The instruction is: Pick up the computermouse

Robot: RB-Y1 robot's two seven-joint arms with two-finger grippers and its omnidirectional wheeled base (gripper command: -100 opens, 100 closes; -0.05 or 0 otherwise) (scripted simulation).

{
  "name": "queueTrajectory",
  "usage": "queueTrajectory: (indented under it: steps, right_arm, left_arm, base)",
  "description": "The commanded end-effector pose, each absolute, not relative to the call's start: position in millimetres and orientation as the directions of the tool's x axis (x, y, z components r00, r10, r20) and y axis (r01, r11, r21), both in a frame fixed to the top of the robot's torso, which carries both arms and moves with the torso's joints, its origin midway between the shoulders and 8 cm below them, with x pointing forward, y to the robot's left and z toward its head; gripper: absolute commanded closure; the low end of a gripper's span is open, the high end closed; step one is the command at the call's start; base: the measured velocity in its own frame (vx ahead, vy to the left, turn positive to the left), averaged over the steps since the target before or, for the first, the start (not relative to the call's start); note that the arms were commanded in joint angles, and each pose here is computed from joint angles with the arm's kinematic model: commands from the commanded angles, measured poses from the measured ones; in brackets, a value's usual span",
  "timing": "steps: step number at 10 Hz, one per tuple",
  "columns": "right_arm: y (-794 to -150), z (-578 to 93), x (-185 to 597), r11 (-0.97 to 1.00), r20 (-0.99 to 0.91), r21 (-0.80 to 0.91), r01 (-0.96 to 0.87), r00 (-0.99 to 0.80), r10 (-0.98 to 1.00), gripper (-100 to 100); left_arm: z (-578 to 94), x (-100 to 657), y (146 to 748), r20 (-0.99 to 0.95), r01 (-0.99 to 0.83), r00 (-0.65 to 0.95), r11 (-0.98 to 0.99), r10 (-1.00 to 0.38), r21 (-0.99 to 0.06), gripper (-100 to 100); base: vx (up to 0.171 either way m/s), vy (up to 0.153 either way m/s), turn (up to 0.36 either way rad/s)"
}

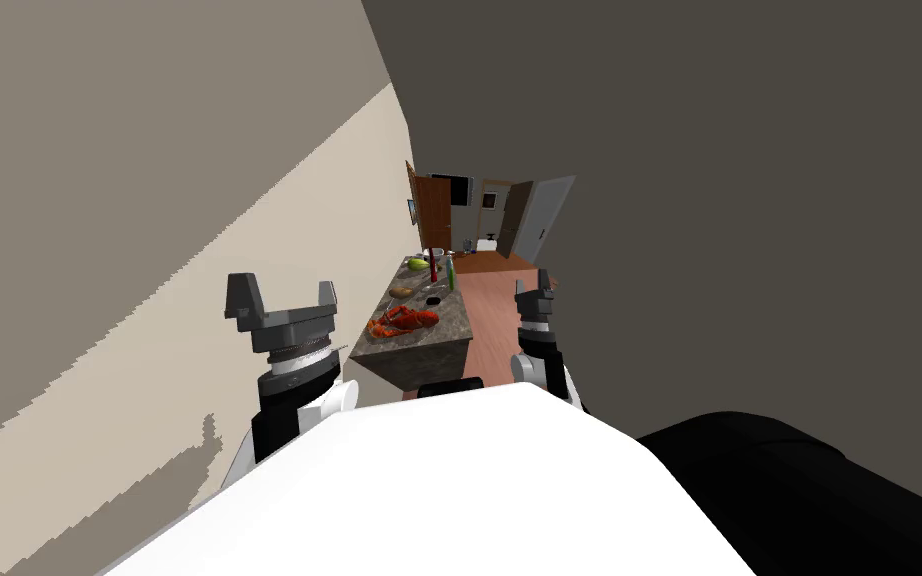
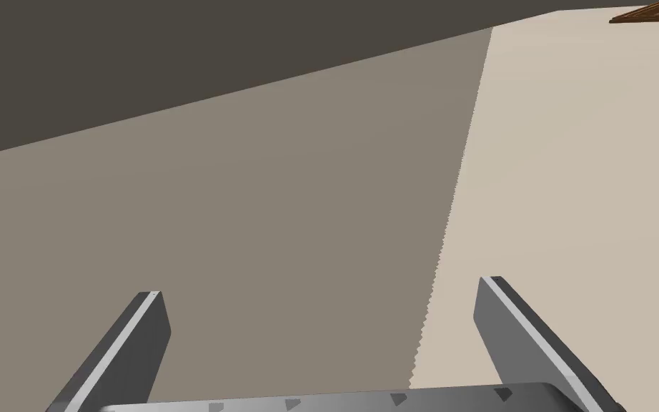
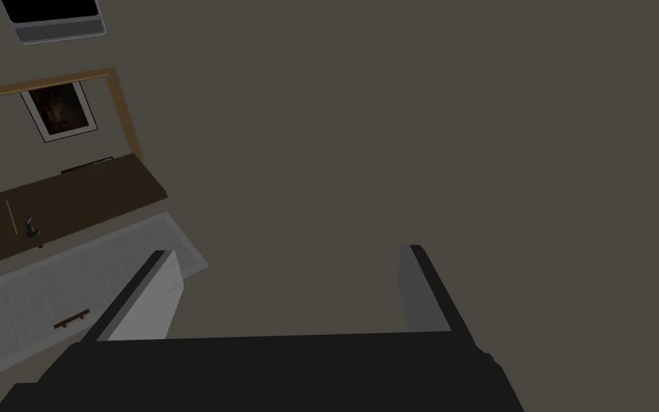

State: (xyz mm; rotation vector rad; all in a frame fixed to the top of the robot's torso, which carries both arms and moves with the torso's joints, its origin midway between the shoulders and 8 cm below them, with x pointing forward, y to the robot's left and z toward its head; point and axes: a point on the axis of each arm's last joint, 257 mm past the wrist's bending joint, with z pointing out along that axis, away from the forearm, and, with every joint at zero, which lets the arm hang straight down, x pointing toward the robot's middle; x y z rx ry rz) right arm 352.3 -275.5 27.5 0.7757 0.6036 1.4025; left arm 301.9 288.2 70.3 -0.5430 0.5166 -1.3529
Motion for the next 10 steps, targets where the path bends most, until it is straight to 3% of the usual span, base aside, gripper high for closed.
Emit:
queueTrajectory:
  steps: [1,5,10]
  right_arm:
    - [-275.5,27.5,352.3,0.0,0.074,0.778,-0.628,0.093,0.993,0]
    - [-275.5,27.6,352.3,0.0,0.075,0.778,-0.629,0.093,0.993,0]
    - [-275.4,27.6,352.3,0.0,0.075,0.778,-0.629,0.093,0.993,0]
  left_arm:
    - [71.0,304.2,286.2,-0.055,0.758,0.125,0.131,-0.991,-0.639,-100]
    - [70.7,317.3,292.8,-0.069,0.735,0.077,0.104,-0.995,-0.67,-100]
    - [62.8,341.6,322.0,-0.008,0.676,0.069,0.053,-0.998,-0.735,-100]
  base:
    - [-0.01,-0.022,-0.036]
    - [-0.038,-0.101,-0.073]
    - [-0.028,-0.166,-0.092]
